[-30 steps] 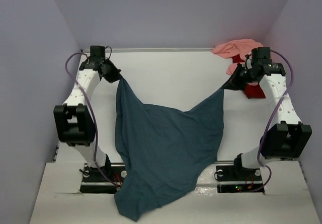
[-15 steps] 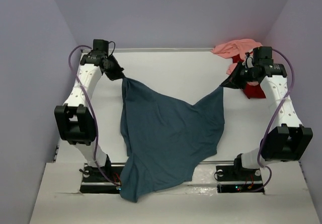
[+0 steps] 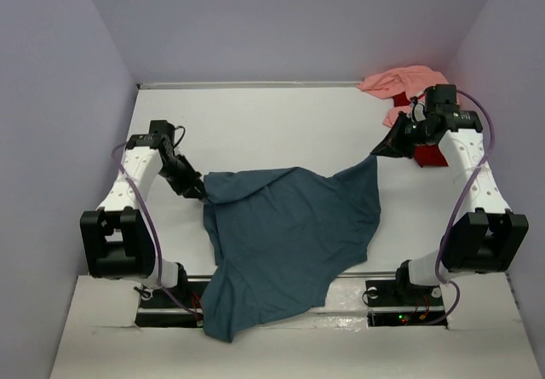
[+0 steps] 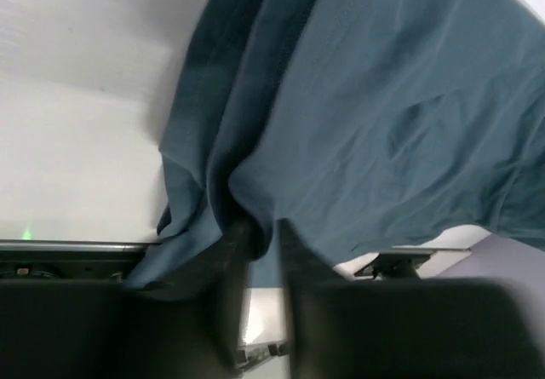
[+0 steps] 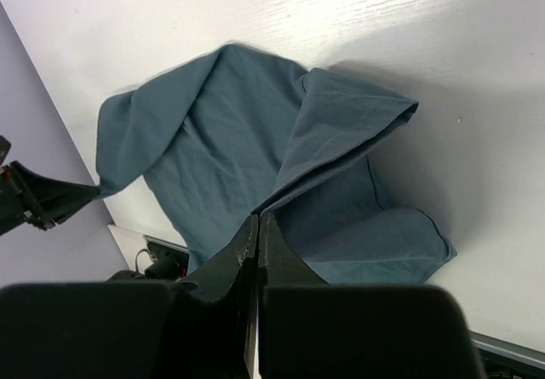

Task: Fold and stack the t-shirts
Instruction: Flatten out the tshirt

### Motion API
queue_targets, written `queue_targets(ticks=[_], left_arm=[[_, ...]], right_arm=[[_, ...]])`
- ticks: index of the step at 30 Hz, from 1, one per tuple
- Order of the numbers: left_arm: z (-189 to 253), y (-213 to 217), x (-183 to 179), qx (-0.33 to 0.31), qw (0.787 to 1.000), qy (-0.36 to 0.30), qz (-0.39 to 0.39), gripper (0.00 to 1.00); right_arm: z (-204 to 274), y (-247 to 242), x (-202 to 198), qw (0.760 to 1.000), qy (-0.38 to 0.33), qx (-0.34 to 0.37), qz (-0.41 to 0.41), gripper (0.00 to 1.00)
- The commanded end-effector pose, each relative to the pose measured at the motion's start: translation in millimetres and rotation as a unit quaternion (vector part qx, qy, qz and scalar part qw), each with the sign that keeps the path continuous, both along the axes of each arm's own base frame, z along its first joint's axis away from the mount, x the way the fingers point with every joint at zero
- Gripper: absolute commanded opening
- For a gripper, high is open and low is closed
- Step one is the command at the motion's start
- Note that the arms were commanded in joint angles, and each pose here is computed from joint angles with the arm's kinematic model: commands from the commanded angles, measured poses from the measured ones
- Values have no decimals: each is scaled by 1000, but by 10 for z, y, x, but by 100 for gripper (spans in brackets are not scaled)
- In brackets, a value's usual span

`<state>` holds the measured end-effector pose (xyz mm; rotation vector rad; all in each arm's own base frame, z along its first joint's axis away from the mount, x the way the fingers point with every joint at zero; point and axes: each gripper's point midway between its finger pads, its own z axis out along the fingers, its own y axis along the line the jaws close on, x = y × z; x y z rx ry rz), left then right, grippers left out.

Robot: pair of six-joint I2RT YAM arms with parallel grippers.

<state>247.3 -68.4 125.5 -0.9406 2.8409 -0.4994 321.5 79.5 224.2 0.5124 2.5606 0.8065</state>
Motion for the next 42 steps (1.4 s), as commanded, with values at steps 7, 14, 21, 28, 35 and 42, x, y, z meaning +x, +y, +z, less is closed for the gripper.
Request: queue_targets(ticks=[7,14,21,28,35,42], left_arm=[[124,-353,17,-58,995,-9,-75,99],[536,-248,703,-15,992,-118,-38,99],[259,-200,1119,7,991,-126,-39,97],[-20,-181,1302,15,994,-106,-33,91],[-193,-160,1402,24,995,-90,-37,91],[-377,-165,1461,24,996,-77,-42,90]], right_arm=[[163,38,38,1000,-23,6,17,0],[147,50,40,999,-23,9,21,0],[143,55,70,999,-22,11,21,0],[185,51,91,999,-27,11,20,0],[185,52,82,999,-28,10,21,0],[168,47,84,999,-27,9,21,0]])
